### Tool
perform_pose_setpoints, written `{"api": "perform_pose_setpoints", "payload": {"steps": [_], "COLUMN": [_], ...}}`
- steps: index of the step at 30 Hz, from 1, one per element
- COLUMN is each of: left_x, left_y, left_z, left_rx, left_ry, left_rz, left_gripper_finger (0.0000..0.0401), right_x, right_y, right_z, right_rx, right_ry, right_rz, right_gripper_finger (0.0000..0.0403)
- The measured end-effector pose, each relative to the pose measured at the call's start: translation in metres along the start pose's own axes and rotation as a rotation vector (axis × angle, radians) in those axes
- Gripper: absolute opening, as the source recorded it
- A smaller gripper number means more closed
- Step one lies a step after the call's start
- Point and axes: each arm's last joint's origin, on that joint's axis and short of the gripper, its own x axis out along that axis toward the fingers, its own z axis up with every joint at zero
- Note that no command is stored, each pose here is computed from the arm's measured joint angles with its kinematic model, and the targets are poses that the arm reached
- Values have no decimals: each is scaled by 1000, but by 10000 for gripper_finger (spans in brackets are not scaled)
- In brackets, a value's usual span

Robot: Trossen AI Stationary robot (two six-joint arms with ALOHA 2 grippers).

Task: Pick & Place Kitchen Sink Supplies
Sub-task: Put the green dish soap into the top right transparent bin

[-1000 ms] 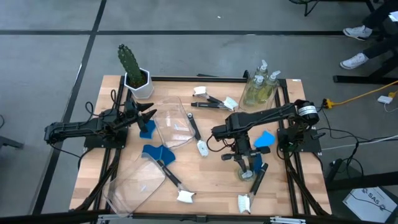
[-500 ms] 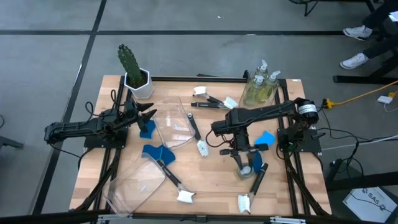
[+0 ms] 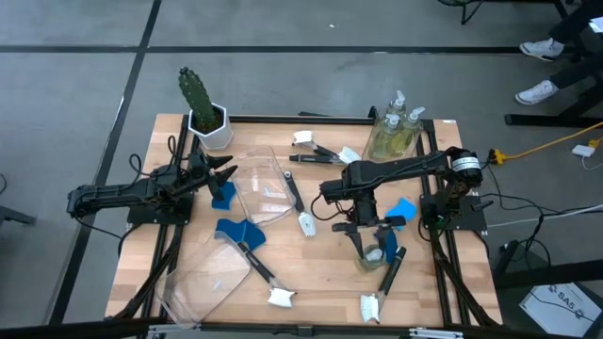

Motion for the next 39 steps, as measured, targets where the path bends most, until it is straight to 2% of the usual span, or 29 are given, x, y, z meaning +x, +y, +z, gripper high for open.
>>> {"api": "perform_pose_setpoints", "payload": {"steps": [17, 39], "left_x": [0, 0], "left_y": [0, 0], "left_z": [0, 0], "left_rx": [0, 0], "left_ry": [0, 0], "left_rz": [0, 0], "left_gripper_finger": [191, 190], "right_x": [-4, -20], "right_y": [0, -1], "right_z": [1, 5], "right_rx": [-58, -60], "right_ry": [20, 7], "right_rz": [24, 74], "right_gripper_finger": [256, 255]}}
